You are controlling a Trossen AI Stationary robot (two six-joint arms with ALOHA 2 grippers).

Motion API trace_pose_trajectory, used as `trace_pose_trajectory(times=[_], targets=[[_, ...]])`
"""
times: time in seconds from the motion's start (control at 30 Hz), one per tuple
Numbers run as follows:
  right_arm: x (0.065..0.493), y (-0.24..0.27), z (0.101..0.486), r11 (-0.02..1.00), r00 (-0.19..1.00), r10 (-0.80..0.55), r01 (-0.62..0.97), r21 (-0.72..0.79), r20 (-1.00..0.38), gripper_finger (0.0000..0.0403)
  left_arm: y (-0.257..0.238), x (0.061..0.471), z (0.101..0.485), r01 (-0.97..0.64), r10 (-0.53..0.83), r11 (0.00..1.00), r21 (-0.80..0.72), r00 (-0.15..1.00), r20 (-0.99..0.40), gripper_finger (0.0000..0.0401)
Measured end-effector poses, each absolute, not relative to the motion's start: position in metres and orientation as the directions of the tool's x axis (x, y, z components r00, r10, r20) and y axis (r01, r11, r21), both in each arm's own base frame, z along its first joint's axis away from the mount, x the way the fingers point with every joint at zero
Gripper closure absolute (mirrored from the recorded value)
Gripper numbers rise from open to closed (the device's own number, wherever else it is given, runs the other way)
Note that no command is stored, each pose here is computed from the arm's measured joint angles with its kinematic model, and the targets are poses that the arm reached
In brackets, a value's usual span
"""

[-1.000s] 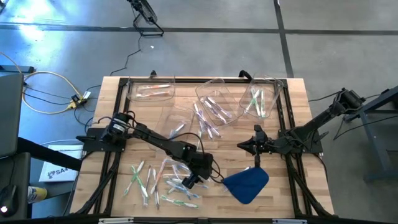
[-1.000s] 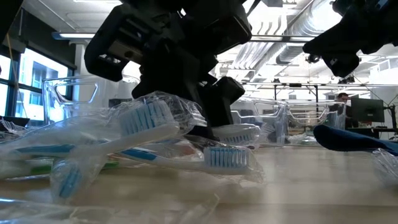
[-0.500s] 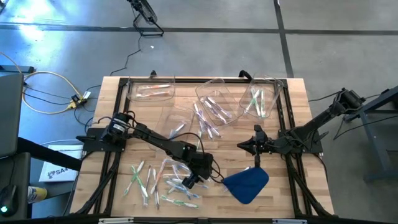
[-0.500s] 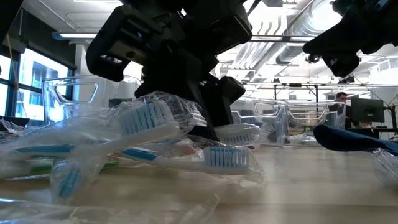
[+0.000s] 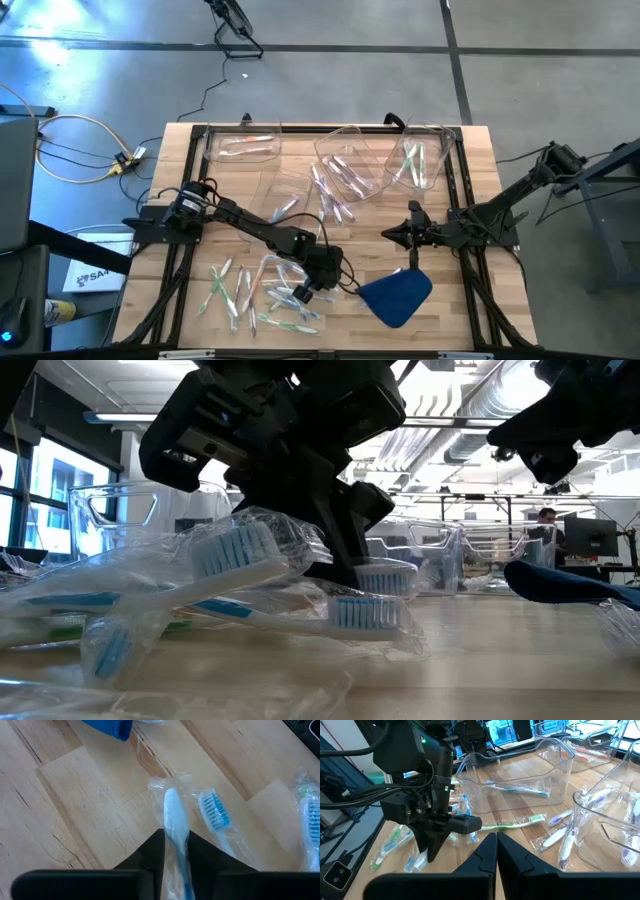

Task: Pick & Place Toothbrushes
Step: Put the blue toothbrush into the bottom transparent bin

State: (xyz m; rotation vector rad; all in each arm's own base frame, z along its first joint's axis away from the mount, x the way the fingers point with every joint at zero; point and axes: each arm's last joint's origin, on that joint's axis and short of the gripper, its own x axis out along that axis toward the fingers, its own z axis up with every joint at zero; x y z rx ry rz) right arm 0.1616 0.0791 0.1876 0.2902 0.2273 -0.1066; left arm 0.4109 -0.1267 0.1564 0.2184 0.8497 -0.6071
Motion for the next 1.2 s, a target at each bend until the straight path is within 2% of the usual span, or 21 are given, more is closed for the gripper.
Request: trace_pose_trajectory(times=[0.37, 0.63, 1.0, 1.2], targets=[[0.162, 0.079, 0.188, 0.954, 0.969, -0.072, 0.136, 0.268, -0.238, 0.0399, -0.127, 0.411, 0.157, 0.579, -0.407, 0.814, -0.049, 0.509, -0.759, 0.0393], [0.162, 0.079, 0.187, 0.954, 0.968, -0.072, 0.137, 0.266, -0.239, 0.0399, -0.126, 0.411, 0.157, 0.571, -0.406, 0.819, -0.055, 0.510, -0.758, 0.0379], [0.161, 0.079, 0.187, 0.954, 0.968, -0.072, 0.137, 0.265, -0.241, 0.0399, -0.127, 0.415, 0.160, 0.587, -0.402, 0.810, 0.001, 0.557, -0.727, 0.0393], [0.161, 0.079, 0.187, 0.955, 0.968, -0.072, 0.137, 0.264, -0.242, 0.0399, -0.128, 0.419, 0.182, 0.613, -0.413, 0.790, 0.027, 0.565, -0.714, 0.0393]])
